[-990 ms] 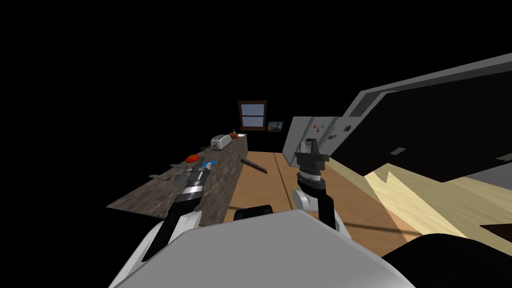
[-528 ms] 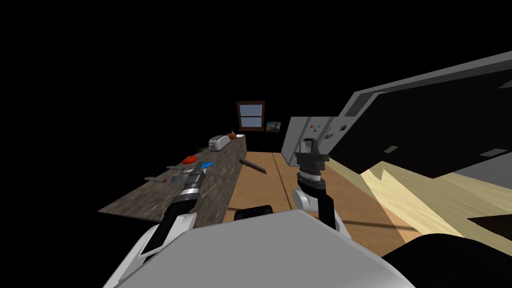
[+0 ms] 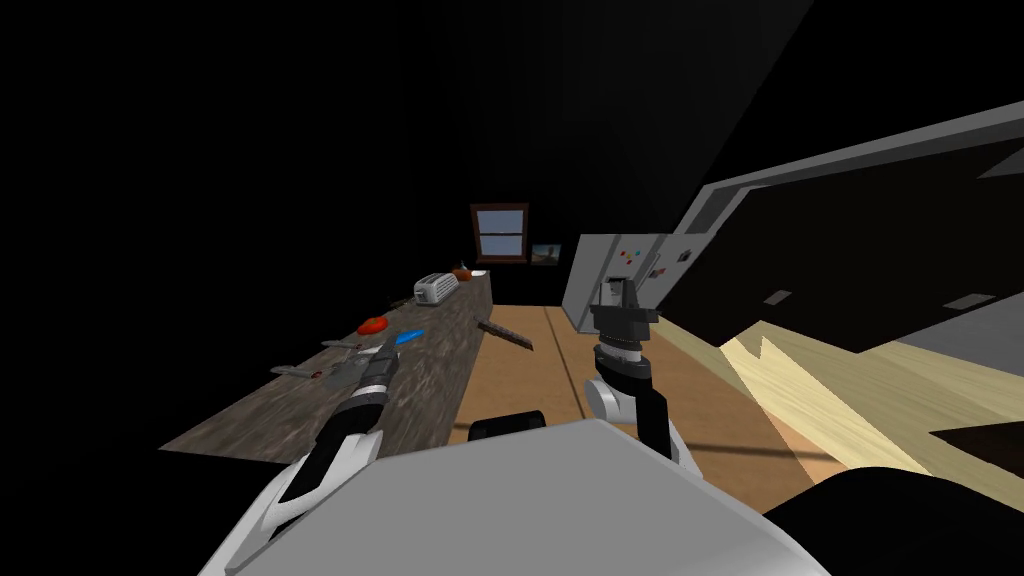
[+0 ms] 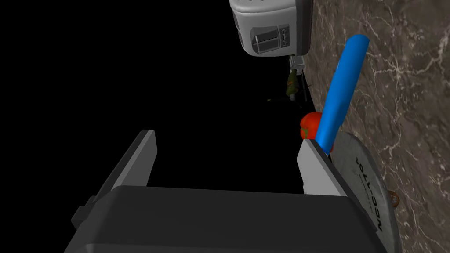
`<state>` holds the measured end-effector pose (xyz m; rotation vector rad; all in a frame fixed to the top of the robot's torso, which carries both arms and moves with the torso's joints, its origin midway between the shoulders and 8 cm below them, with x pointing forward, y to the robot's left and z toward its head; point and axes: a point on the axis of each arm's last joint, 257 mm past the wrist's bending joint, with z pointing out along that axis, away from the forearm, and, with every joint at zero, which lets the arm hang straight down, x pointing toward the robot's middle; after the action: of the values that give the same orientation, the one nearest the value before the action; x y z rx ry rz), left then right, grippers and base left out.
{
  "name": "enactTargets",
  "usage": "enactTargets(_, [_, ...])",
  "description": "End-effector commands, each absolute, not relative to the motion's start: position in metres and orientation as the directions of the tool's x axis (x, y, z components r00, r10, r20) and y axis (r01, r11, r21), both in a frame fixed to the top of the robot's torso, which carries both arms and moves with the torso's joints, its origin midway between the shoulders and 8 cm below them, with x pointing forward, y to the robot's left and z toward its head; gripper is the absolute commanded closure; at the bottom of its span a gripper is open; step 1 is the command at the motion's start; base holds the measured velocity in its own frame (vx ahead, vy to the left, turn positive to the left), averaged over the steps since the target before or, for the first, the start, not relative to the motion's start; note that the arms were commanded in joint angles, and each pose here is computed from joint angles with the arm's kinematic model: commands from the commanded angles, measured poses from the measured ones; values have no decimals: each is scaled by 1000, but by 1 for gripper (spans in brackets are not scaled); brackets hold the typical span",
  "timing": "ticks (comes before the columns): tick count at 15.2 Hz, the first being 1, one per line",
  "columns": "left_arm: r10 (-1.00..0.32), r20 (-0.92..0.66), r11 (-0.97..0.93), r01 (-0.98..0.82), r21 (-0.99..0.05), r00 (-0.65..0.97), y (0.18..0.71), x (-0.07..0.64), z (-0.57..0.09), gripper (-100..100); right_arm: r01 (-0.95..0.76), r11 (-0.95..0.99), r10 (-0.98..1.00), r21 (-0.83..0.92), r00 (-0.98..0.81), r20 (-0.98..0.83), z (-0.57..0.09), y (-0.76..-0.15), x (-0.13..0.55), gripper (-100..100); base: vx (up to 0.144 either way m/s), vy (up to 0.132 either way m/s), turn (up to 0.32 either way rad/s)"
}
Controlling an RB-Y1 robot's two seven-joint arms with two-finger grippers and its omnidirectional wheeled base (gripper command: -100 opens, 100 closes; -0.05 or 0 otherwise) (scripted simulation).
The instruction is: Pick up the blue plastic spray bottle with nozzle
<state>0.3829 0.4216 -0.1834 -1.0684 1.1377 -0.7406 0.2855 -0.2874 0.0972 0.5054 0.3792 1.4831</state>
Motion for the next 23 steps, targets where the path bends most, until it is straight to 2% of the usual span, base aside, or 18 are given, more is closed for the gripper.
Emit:
enactTargets(1, [-881, -362, 346, -108, -932, 305, 436, 377, -200, -100, -842, 16, 996, 539, 61, 65, 97, -287, 285, 0, 83, 29, -36])
enactTargets(8, [-835, -400, 302, -292, -907, 378, 484, 354, -254, -100, -842, 16, 996, 539, 61, 65, 97, -287, 285, 0, 127, 46, -47])
enactTargets(13, [-830, -353, 217, -333, -918, 431, 486, 343, -279, -100, -842, 16, 996, 539, 61, 65, 97, -287, 285, 0, 124, 66, -37])
enactTargets(17, [-831, -351, 214, -334, -918, 432, 485, 343, -280, -100, -842, 16, 996, 539, 61, 65, 97, -287, 285, 0, 35, 19, -5])
enactTargets(18, [-831, -351, 214, -334, -918, 432, 485, 343, -280, 100, -842, 16, 996, 539, 61, 65, 97, -287, 285, 0, 6, 3, 0])
enactTargets(23, [-831, -350, 212, -337, -917, 432, 485, 342, -281, 100, -842, 16, 996, 538, 61, 65, 97, -287, 285, 0, 0, 0, 0])
